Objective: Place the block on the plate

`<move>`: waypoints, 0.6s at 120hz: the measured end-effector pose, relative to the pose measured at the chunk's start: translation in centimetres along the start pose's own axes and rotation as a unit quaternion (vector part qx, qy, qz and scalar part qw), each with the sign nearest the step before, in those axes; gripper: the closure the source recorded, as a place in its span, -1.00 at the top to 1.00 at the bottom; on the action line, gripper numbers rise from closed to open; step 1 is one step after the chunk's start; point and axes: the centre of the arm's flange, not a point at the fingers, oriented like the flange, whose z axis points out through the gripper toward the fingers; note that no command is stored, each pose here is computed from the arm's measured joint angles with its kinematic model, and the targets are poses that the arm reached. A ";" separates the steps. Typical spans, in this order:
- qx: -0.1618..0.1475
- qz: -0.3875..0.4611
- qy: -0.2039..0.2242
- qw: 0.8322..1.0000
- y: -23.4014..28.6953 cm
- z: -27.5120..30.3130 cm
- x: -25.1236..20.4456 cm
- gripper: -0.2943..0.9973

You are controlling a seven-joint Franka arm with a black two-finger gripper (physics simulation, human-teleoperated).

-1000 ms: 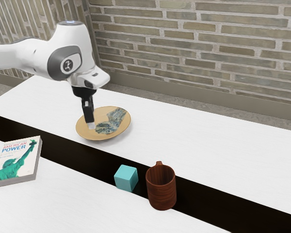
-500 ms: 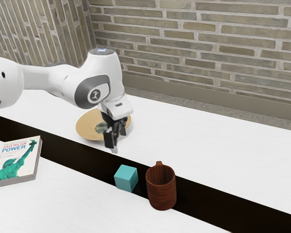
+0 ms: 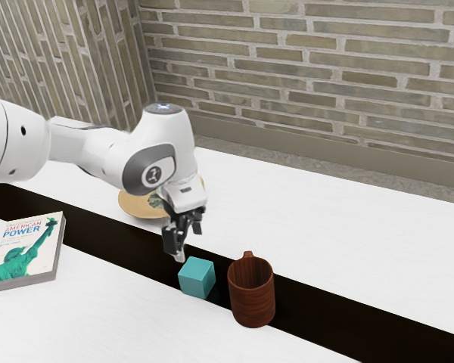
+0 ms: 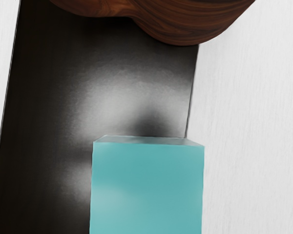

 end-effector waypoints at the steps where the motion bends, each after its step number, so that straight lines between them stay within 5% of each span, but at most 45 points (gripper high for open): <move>1: 0.000 0.001 0.000 1.000 0.0 0.1 0.0 0.54; 72: -0.014 0.012 0.011 1.000 0.2 5.2 0.1 0.54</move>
